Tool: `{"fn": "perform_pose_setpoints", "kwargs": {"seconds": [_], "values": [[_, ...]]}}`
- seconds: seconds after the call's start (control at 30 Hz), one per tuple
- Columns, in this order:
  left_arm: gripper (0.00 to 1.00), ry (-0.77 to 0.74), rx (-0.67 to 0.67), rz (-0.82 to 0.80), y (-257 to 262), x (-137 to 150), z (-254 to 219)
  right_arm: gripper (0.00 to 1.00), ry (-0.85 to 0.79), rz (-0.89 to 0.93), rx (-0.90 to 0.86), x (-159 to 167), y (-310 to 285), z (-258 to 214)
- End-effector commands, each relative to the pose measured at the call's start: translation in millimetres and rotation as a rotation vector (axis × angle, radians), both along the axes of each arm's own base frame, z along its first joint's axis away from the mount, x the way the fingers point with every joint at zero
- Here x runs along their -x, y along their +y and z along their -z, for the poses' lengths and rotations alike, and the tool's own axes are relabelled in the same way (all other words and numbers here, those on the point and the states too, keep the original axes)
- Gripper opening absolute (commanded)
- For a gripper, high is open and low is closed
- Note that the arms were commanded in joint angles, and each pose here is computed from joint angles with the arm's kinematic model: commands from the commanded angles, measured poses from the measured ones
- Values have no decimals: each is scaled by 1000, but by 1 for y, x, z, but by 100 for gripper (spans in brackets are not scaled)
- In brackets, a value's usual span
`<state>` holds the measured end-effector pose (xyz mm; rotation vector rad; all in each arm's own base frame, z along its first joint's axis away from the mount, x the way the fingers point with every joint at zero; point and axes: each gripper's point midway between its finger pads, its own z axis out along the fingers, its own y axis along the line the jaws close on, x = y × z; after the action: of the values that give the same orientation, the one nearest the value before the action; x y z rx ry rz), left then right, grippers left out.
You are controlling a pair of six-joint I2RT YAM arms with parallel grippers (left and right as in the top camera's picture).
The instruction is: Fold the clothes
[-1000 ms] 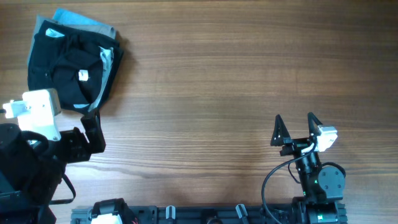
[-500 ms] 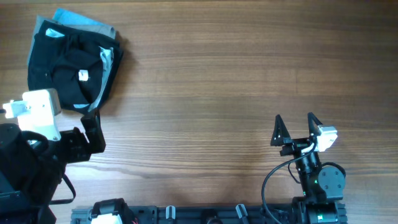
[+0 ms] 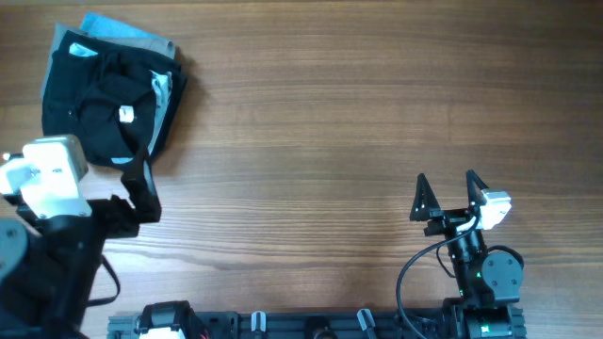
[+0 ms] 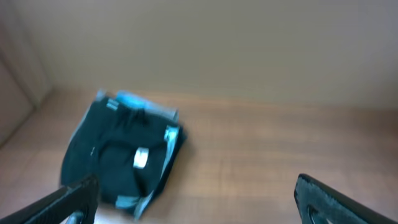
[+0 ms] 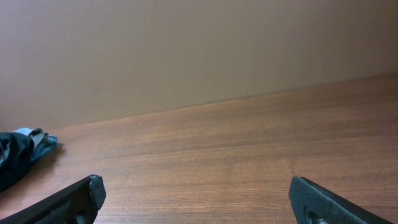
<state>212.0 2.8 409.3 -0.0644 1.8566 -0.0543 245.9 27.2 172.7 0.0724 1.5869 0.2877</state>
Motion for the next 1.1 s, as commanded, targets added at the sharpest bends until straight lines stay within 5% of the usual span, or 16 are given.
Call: {"fn": "perform_pose_setpoints", "kwargs": {"seconds": [0.0,0.3,0.67,1.07], "values": [[100,-29,31,84,-16,-9,34,100,-15,21,16,0,-4,-3],[100,-117,173,107,-25,-14,118,100,-15,21,16,0,-4,-3],[100,-285,159,137,-28,-7,169,100,-15,21,16,0,-4,-3],[100,-239,169,177,-36,-29,235,100,-14,21,16,0,-4,-3]]}}
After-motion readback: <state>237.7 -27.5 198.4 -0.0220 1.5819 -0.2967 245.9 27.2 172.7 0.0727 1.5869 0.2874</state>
